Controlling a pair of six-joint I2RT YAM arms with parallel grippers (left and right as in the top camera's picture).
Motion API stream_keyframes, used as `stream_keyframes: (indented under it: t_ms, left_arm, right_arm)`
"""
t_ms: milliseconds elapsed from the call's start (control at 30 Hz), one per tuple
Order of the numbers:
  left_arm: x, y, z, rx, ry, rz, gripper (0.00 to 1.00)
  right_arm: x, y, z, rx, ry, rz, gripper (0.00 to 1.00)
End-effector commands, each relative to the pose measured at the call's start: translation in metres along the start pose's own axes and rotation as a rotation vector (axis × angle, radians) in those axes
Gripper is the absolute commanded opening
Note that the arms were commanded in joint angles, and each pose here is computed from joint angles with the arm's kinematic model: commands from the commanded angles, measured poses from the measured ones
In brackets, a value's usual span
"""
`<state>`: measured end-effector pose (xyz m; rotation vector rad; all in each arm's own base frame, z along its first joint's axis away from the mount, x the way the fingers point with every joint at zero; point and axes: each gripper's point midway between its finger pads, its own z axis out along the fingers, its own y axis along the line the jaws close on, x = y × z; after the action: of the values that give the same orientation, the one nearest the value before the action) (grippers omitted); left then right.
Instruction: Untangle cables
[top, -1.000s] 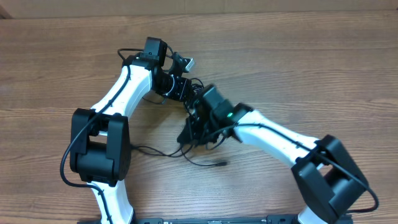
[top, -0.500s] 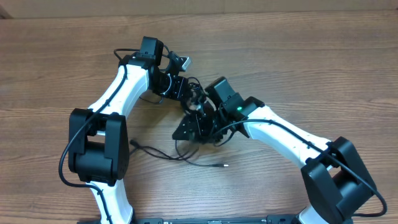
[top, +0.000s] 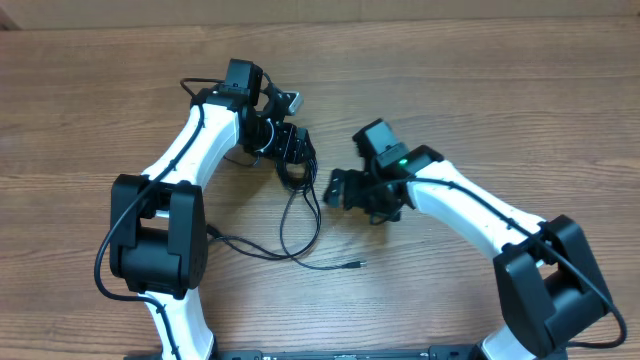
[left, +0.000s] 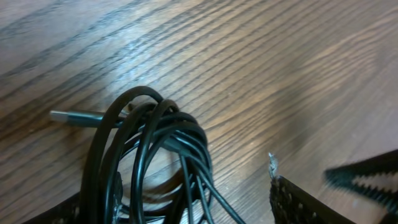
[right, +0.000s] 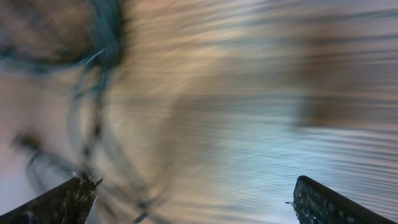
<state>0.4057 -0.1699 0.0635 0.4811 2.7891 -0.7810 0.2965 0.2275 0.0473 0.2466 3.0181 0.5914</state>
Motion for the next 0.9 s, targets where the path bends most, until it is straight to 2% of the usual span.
stream_keyframes:
  t_ms: [0, 33, 100, 167, 300, 433, 533, 600, 633, 667, 767, 867]
  left_arm:
    - [0.0, 0.001, 0.003, -0.036, 0.008, -0.01, 0.75]
    - [0.0, 0.002, 0.003, -0.042, 0.009, -0.01, 0.75]
    - [0.0, 0.009, 0.003, -0.084, 0.011, -0.033, 0.83]
    - [0.001, 0.019, 0.001, -0.15, 0.01, -0.073, 0.86]
    - [-0.001, 0.027, -0.01, -0.222, -0.008, -0.11, 0.84]
    - [-0.004, 0.022, -0.027, -0.248, -0.036, -0.098, 0.7]
    - [-0.005, 0.009, -0.035, -0.215, -0.048, -0.092, 0.53]
    - [-0.004, -0.003, -0.033, -0.168, -0.046, -0.089, 0.34]
    - [-0.004, -0.011, -0.03, -0.152, -0.042, -0.11, 0.13]
    - [-0.003, -0.014, -0.027, -0.154, -0.038, -0.133, 0.04]
    - [-0.002, -0.02, -0.02, -0.185, -0.039, -0.186, 0.04]
    - [-0.004, 0.004, -0.025, -0.387, -0.088, -0.28, 0.07]
  right_arm:
    - [-0.035, -0.025, -0.021, 0.099, -0.148, 0.095, 1.0]
    - [-0.038, -0.032, -0.023, 0.118, -0.156, 0.11, 1.0]
    - [-0.044, -0.049, -0.028, 0.16, -0.169, 0.145, 1.0]
    - [-0.049, -0.067, -0.033, 0.208, -0.185, 0.181, 1.0]
    - [-0.053, -0.09, -0.036, 0.247, -0.19, 0.232, 1.0]
    - [-0.056, -0.097, -0.038, 0.25, -0.194, 0.253, 1.0]
    - [-0.057, -0.097, -0.038, 0.25, -0.195, 0.251, 1.0]
    - [-0.058, -0.096, -0.038, 0.247, -0.198, 0.25, 1.0]
    - [-0.058, -0.096, -0.038, 0.247, -0.199, 0.25, 1.0]
    - [-0.058, -0.096, -0.038, 0.247, -0.199, 0.25, 1.0]
    - [-0.058, -0.096, -0.038, 0.247, -0.199, 0.25, 1.0]
    - [-0.058, -0.096, -0.038, 0.247, -0.199, 0.25, 1.0]
